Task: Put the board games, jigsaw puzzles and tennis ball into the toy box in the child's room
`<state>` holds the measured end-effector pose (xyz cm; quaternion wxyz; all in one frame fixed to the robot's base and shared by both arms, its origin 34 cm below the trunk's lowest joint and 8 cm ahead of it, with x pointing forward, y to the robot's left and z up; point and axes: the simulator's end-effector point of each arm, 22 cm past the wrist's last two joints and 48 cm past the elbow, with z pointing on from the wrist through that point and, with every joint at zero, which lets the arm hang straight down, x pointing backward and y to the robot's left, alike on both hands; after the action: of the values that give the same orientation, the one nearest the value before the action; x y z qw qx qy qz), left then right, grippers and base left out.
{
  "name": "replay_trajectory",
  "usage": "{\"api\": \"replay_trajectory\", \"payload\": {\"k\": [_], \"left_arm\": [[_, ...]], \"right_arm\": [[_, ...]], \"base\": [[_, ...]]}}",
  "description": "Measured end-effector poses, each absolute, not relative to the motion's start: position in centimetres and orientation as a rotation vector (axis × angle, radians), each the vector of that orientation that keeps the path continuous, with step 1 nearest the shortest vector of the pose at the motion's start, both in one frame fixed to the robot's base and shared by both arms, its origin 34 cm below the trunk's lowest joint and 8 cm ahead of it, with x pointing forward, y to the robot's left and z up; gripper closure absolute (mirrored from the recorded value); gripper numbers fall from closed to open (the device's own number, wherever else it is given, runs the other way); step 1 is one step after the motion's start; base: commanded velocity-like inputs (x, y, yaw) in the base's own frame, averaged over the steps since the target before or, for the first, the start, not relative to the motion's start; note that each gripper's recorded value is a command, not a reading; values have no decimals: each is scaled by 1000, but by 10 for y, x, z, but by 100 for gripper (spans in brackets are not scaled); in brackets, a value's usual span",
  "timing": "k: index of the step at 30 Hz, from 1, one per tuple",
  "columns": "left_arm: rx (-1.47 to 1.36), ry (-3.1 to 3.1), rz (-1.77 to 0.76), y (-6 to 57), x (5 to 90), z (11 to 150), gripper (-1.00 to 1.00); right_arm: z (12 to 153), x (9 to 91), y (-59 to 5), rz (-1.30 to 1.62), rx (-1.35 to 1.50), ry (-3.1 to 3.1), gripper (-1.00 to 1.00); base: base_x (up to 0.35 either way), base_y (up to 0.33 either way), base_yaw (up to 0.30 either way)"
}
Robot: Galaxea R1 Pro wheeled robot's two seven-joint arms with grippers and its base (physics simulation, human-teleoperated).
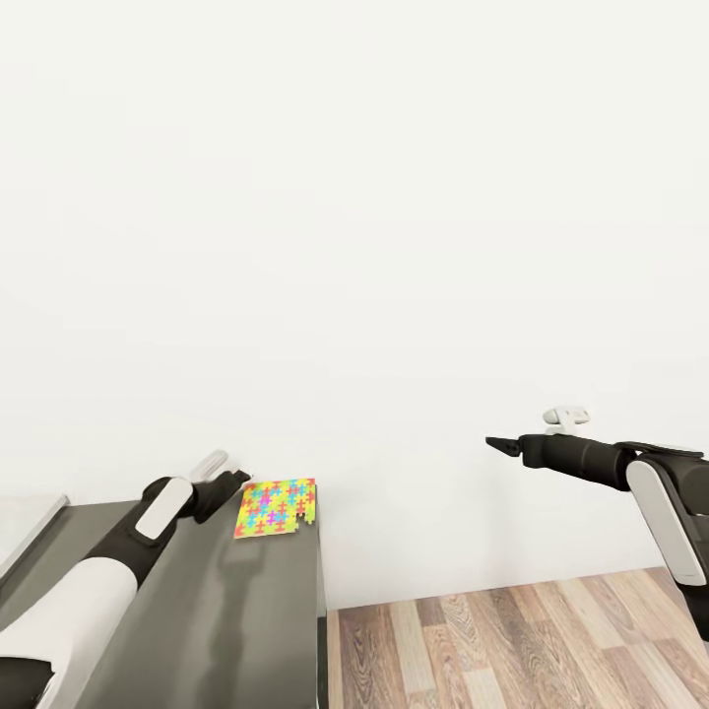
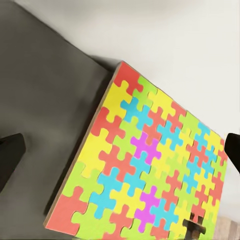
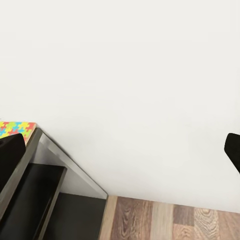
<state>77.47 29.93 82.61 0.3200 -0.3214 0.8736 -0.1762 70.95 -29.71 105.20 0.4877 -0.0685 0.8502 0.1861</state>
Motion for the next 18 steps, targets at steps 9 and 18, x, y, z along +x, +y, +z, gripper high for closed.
{"api": "replay_trajectory", "payload": {"k": [9,18], "left_arm": [[-886,2337,-424,302,763,805,-100],[-910,2367,-418,301,756,786,-100]], "right_arm": [[1052,710,-300,448,-162,2068,-100],[1045,712,-301,449,-158,2080,-100]], "base": [[0,0,0],[0,0,0]]}}
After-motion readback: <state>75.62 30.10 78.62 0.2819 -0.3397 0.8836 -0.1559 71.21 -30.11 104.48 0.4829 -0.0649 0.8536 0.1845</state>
